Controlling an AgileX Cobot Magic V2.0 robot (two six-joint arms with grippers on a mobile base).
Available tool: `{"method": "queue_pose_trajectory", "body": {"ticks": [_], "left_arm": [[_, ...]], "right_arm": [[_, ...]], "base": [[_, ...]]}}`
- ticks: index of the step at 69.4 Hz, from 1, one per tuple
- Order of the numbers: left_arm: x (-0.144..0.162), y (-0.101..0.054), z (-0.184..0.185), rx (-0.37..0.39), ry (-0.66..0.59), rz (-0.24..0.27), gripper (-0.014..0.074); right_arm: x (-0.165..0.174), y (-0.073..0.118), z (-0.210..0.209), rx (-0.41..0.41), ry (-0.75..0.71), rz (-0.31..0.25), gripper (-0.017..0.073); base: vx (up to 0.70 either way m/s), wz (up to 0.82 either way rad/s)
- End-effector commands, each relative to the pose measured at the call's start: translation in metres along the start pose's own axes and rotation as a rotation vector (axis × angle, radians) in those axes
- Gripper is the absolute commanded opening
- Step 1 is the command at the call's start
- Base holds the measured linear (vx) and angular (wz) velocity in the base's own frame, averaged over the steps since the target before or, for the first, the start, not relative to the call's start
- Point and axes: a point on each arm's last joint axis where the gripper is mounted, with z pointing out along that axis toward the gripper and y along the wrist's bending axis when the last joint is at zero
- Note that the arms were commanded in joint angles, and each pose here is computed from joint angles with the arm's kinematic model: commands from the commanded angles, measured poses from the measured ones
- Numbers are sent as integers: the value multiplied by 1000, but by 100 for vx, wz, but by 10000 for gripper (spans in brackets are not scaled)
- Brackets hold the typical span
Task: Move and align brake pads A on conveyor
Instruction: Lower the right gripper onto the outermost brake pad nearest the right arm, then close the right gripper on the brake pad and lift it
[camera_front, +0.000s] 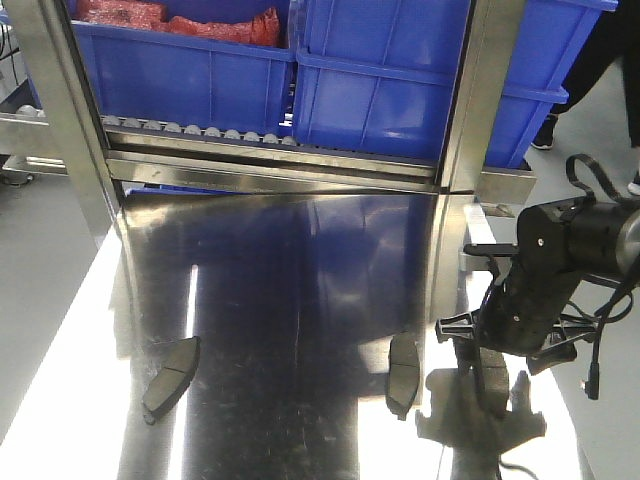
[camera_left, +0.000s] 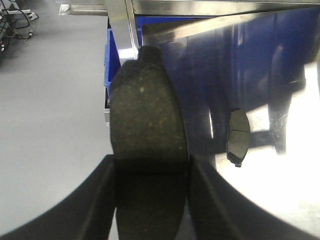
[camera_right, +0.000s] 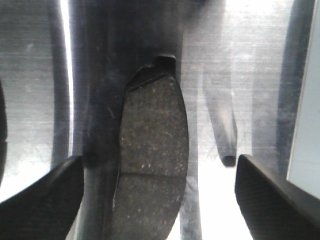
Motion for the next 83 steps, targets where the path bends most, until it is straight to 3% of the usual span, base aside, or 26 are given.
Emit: {"method": "queue_pose_trajectory", "body": {"ticks": [1,29,39,53,59,67,83], "left_arm": [[-12,0,-4,1,-100,1,-6],[-12,0,-4,1,-100,1,-6],[-12,0,-4,1,-100,1,-6],[-12,0,-4,1,-100,1,-6],[-12,0,-4,1,-100,1,-6],[-12,0,-4,1,-100,1,-6],[-12,0,-4,1,-100,1,-6]], "right_arm": [[-8,-2,-18,-5,-91,-6,594],[-13,-1,-13,-11,-119,-7,592],[-13,-1,-7,-6,-96,-8,550],[-12,-1,-3,-3,-80,-8,388],[-12,-1,-3,-3,-80,-9,244],[-12,-1,-6,-4,-88,-9,-13],[-13,-1,-20,-17,-148,-8,-11]], "base": [[0,0],[0,0],[0,0],[0,0],[0,0],[0,0],[0,0]]}}
